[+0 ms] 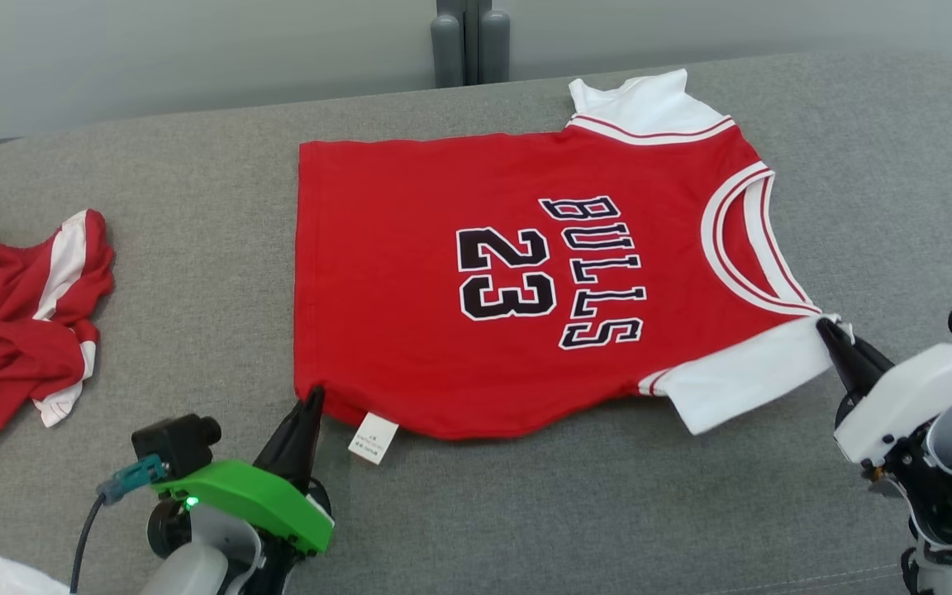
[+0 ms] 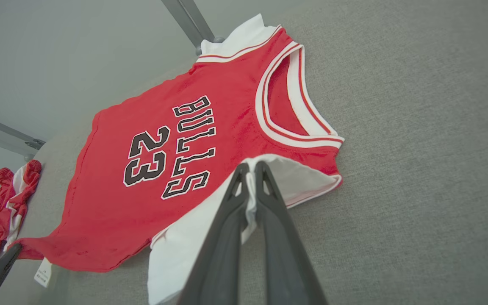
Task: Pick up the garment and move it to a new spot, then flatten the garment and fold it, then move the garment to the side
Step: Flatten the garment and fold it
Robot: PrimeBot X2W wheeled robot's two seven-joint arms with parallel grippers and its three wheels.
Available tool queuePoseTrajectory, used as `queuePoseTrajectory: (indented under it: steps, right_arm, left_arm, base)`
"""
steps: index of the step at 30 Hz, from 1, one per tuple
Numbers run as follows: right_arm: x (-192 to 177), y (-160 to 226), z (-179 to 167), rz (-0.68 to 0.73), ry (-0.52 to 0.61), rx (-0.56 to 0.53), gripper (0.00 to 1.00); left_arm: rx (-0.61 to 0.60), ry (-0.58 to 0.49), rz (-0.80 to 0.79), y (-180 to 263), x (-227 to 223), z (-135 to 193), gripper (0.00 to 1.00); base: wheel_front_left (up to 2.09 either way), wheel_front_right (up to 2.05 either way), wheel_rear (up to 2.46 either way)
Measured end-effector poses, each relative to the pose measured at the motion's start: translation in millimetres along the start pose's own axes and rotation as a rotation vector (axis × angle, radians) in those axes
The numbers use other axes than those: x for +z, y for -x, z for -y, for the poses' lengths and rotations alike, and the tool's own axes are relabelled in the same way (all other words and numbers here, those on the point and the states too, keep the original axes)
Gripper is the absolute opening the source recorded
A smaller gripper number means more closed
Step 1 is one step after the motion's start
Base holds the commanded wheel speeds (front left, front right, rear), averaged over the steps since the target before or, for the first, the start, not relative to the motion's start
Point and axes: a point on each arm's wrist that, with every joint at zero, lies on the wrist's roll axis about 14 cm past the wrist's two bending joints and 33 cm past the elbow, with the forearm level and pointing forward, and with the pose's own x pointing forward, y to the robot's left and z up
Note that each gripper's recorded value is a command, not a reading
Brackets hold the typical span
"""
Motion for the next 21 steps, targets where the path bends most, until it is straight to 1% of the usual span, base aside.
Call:
queuePoseTrajectory:
  steps: [3,8,13,15,21]
  right_arm:
    - [20,-14,-11,0.061,0.045,0.015,0.0]
    - [39,-39,-27,0.12,0.064,0.055,0.0]
    - [45,-61,-27,0.137,0.064,0.051,0.0]
    - [48,-68,-26,0.149,0.057,0.047,0.0]
    - [49,-86,-25,0.17,0.062,0.042,0.0]
  left_arm:
    - [-0.019,-0.02,-0.017,-15,6,6,0.0]
    - [-0.026,-0.034,-0.005,-39,20,9,0.0]
    - [0.013,-0.059,0.009,-60,32,2,0.0]
    - [0.025,-0.082,0.004,-67,33,-1,0.0]
    - [0.048,-0.103,-0.005,-81,31,-7,0.0]
  base:
    - [0.0,0.0,0.0]
    - [0.0,0.0,0.0]
    - [0.0,0.0,0.0]
    - [0.0,0.0,0.0]
    - [0.0,0.0,0.0]
